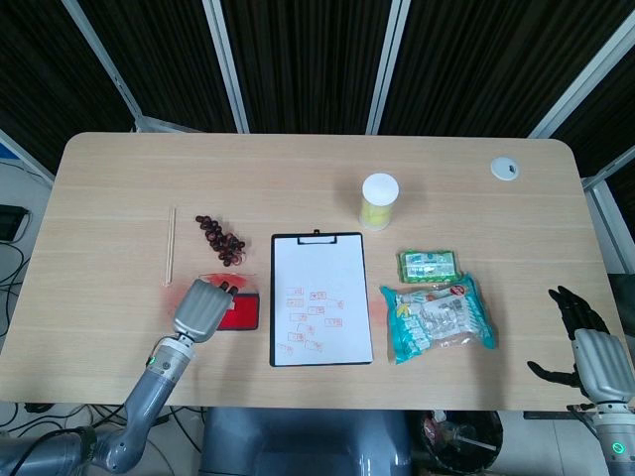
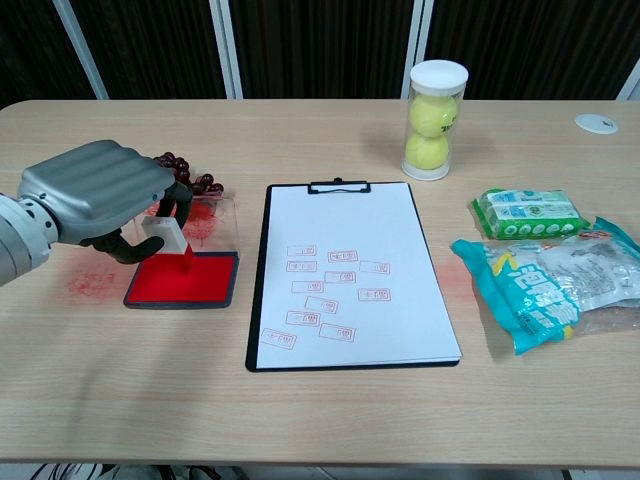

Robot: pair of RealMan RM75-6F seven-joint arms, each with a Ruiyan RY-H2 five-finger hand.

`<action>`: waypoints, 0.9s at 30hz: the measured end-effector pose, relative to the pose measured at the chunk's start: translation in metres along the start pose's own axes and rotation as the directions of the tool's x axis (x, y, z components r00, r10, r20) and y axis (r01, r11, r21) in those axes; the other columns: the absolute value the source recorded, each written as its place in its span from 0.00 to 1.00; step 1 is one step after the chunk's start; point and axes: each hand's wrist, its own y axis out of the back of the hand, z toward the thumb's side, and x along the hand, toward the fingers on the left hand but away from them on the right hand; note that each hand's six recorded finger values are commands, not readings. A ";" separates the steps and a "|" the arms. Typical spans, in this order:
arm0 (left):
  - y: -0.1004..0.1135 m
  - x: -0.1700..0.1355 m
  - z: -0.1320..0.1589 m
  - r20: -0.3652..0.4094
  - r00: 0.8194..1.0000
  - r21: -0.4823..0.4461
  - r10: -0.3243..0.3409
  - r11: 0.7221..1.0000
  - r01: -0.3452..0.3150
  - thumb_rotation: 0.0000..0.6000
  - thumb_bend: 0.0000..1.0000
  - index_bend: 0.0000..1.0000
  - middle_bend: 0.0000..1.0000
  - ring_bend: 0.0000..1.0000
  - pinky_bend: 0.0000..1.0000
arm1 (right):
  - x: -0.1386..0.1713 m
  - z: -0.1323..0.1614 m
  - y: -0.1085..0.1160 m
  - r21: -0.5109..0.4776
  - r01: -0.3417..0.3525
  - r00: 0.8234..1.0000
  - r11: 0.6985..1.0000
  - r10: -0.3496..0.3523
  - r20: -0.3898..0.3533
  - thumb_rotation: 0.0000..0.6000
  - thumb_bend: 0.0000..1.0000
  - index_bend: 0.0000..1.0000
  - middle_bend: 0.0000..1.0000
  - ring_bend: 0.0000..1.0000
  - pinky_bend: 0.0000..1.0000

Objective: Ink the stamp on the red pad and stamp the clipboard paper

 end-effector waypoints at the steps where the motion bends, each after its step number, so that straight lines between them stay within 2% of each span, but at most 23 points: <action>1: -0.001 0.000 0.001 -0.002 1.000 0.000 -0.005 1.000 0.005 1.00 0.49 0.74 0.80 1.00 1.00 | 0.000 0.000 0.000 -0.001 -0.001 1.000 1.000 0.001 0.000 1.00 0.17 0.00 0.00 0.00 0.13; 27: -0.027 0.007 0.024 0.008 0.998 0.025 -0.058 0.998 0.058 1.00 0.49 0.75 0.81 1.00 1.00 | 0.000 0.000 0.000 -0.002 -0.002 1.000 1.000 0.002 0.001 1.00 0.17 0.00 0.00 0.00 0.13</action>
